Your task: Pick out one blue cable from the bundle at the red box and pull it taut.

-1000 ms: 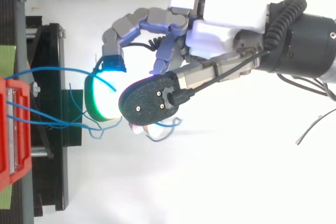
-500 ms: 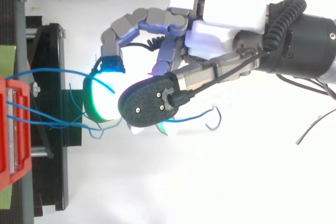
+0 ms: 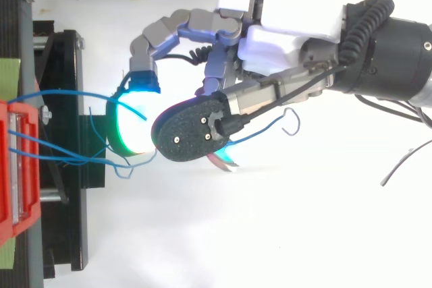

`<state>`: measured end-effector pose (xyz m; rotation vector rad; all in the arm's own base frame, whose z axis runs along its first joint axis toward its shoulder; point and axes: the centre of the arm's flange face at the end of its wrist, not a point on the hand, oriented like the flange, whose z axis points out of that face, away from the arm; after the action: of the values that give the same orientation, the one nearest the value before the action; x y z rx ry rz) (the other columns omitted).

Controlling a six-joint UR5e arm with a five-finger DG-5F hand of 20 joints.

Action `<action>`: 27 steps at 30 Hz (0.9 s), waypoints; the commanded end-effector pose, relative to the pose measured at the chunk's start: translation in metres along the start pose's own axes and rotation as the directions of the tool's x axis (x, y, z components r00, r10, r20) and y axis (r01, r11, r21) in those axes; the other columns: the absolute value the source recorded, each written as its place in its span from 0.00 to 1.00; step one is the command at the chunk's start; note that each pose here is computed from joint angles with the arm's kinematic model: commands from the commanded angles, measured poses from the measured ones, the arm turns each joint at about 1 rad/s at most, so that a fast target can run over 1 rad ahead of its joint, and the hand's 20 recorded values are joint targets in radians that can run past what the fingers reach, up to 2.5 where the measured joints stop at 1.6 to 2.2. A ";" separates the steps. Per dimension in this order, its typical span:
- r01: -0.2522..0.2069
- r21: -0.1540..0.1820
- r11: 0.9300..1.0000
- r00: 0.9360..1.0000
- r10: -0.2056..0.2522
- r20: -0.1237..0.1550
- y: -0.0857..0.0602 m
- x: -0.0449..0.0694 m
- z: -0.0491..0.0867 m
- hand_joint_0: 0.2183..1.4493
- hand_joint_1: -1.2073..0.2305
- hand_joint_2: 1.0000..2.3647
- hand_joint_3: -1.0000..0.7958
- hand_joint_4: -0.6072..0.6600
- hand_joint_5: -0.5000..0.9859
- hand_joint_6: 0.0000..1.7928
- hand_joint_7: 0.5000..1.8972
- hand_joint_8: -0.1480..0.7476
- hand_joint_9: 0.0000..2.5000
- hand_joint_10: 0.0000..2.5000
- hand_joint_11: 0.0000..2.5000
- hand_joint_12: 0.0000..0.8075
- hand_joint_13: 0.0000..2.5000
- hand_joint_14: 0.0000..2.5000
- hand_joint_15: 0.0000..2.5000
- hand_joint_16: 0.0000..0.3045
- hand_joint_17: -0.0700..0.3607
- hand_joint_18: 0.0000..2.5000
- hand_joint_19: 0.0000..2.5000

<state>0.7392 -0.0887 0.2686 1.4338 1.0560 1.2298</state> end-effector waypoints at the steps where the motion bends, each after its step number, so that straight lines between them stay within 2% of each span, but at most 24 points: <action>1: -0.001 0.000 1.000 1.000 0.001 0.000 0.000 0.000 0.000 0.32 0.36 0.01 0.47 0.42 0.24 0.52 0.31 0.51 0.62 0.01 0.44 0.46 0.59 0.01 0.45 0.17 0.43 0.41 0.26; 9: 0.002 0.003 1.000 1.000 -0.002 -0.006 0.000 0.001 0.000 0.33 0.36 0.01 0.47 0.42 0.24 0.52 0.30 0.47 0.64 0.01 0.56 0.43 0.63 0.00 0.58 0.17 0.44 0.43 0.29; 12: 0.025 0.000 1.000 1.000 -0.025 -0.008 0.000 0.002 0.000 0.33 0.36 0.01 0.47 0.42 0.24 0.52 0.30 0.46 0.66 0.01 0.63 0.42 0.65 0.01 0.64 0.17 0.44 0.45 0.31; 14: 0.042 -0.001 0.999 0.999 -0.042 -0.007 0.000 0.002 0.000 0.33 0.36 0.01 0.47 0.43 0.24 0.52 0.30 0.46 0.67 0.01 0.67 0.42 0.62 0.16 0.59 0.18 0.44 0.46 0.34; 17: 0.077 -0.001 0.997 0.997 -0.077 -0.004 0.000 0.002 0.000 0.33 0.36 0.01 0.47 0.43 0.24 0.52 0.30 0.46 0.67 0.00 0.69 0.42 0.61 0.25 0.57 0.18 0.44 0.47 0.35; 23: 0.144 -0.003 0.990 0.990 -0.144 -0.007 0.001 0.002 0.000 0.33 0.36 0.01 0.47 0.42 0.24 0.52 0.29 0.44 0.68 0.02 0.73 0.42 0.59 0.40 0.52 0.18 0.44 0.48 0.36; 27: 0.174 -0.003 0.985 0.985 -0.174 -0.007 0.001 0.001 0.000 0.33 0.36 0.01 0.47 0.42 0.24 0.52 0.29 0.44 0.67 0.08 0.72 0.41 0.58 0.43 0.51 0.18 0.44 0.48 0.36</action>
<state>0.7395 -0.0871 0.2695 1.3235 1.1463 1.1276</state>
